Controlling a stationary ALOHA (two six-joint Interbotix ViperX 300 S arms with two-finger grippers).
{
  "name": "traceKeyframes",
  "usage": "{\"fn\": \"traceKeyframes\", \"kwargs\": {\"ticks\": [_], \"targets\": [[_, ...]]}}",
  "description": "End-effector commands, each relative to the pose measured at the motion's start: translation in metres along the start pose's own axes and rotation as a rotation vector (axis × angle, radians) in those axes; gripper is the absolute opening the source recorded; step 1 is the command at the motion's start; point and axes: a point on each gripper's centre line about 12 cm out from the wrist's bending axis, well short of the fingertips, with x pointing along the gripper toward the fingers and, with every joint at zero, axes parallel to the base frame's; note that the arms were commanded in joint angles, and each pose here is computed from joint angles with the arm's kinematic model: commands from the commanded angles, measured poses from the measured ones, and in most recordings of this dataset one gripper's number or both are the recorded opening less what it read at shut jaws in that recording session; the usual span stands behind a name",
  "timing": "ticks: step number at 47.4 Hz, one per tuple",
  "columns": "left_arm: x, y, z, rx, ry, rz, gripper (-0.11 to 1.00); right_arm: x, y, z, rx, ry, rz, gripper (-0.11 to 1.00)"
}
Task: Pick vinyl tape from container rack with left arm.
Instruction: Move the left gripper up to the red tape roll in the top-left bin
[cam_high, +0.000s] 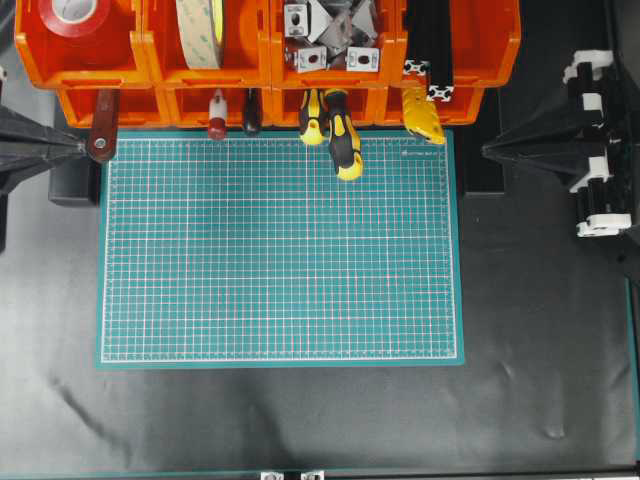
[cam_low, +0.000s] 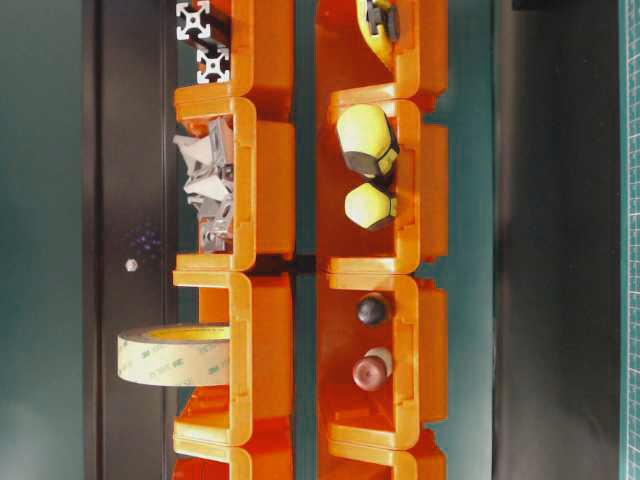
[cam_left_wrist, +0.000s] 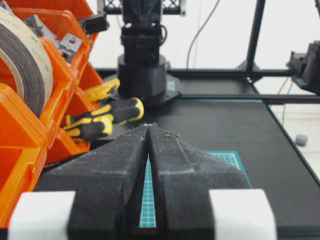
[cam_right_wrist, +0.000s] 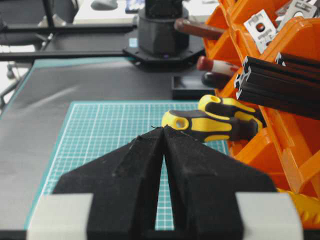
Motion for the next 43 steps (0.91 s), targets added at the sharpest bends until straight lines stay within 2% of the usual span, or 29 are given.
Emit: {"fn": "traceKeyframes", "kwargs": {"ticks": [1,4,6,10,19,29,36,43], "targets": [[0.006,0.0,0.027,0.024,-0.027,-0.006,0.05,0.003,-0.003,0.013,0.02,-0.039,-0.014,0.02],[0.009,0.001,0.038,0.002,0.009,0.0,0.03,0.003,-0.004,0.014,0.034,-0.049,-0.018,0.04],[0.01,0.002,0.046,-0.01,0.04,0.006,0.0,0.004,-0.004,0.014,0.035,-0.054,-0.018,0.0],[0.013,0.003,0.06,-0.026,0.106,0.015,0.0,0.005,-0.004,0.014,0.035,-0.059,-0.02,0.0],[0.013,0.007,0.118,-0.015,0.203,0.046,0.0,0.005,-0.004,0.014,0.041,-0.057,-0.019,0.0],[0.024,0.025,0.174,-0.015,0.45,0.143,0.0,0.006,-0.004,0.013,0.043,-0.053,-0.019,0.0],[0.043,0.038,0.183,-0.011,0.653,0.194,0.0,0.006,-0.003,0.014,0.044,-0.054,-0.016,0.0],[0.061,0.051,0.169,0.037,0.898,0.2,0.0,0.006,-0.002,0.014,0.044,-0.055,-0.01,0.0]]}}
